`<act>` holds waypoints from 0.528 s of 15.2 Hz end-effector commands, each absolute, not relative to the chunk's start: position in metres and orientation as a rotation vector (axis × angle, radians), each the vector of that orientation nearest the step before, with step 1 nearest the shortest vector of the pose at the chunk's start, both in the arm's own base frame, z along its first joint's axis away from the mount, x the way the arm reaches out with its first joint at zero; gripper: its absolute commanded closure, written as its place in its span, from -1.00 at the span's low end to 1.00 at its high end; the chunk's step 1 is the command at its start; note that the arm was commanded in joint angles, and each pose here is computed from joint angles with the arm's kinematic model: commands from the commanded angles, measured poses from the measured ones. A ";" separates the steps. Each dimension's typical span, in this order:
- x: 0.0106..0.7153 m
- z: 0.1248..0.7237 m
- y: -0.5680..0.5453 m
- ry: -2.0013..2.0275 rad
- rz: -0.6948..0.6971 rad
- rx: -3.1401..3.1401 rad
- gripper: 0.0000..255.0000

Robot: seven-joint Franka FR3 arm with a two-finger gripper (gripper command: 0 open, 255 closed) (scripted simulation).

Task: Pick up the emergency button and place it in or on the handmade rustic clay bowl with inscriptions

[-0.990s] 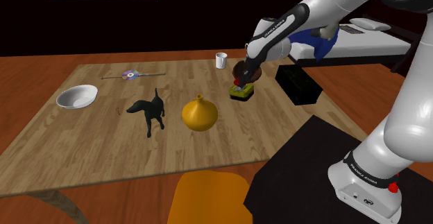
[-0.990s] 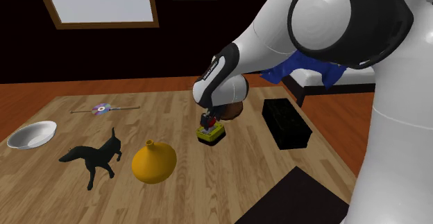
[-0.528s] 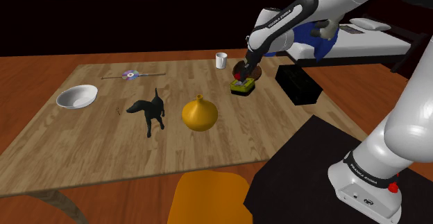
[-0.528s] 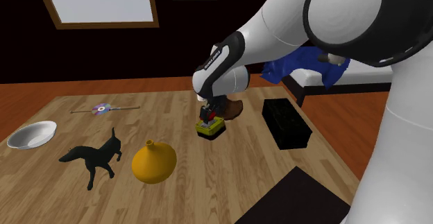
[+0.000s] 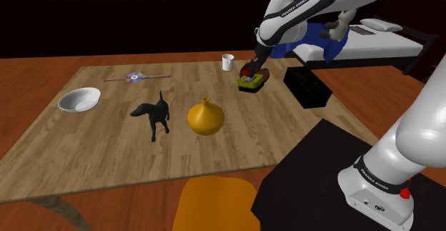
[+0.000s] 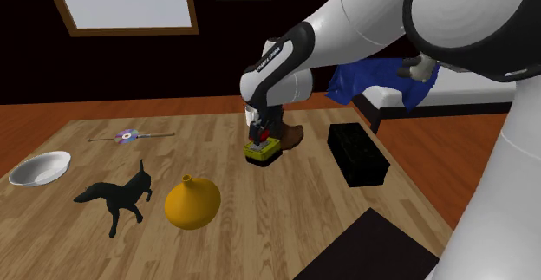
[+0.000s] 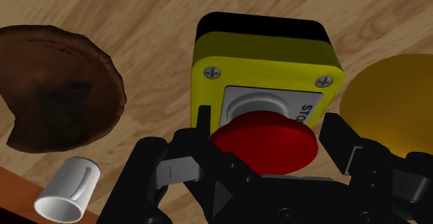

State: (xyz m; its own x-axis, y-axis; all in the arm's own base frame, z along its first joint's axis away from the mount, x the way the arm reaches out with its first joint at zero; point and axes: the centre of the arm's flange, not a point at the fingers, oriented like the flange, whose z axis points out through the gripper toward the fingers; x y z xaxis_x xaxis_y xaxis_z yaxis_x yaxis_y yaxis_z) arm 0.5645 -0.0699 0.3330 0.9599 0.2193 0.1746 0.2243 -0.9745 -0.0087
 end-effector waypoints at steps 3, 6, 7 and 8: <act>0.584 0.341 -0.104 -0.349 -0.271 -3.082 1.00; 0.603 0.346 -0.139 -0.349 -0.271 -3.082 1.00; 0.609 0.347 -0.150 -0.349 -0.271 -3.082 1.00; 0.615 0.349 -0.162 -0.349 -0.271 -3.082 1.00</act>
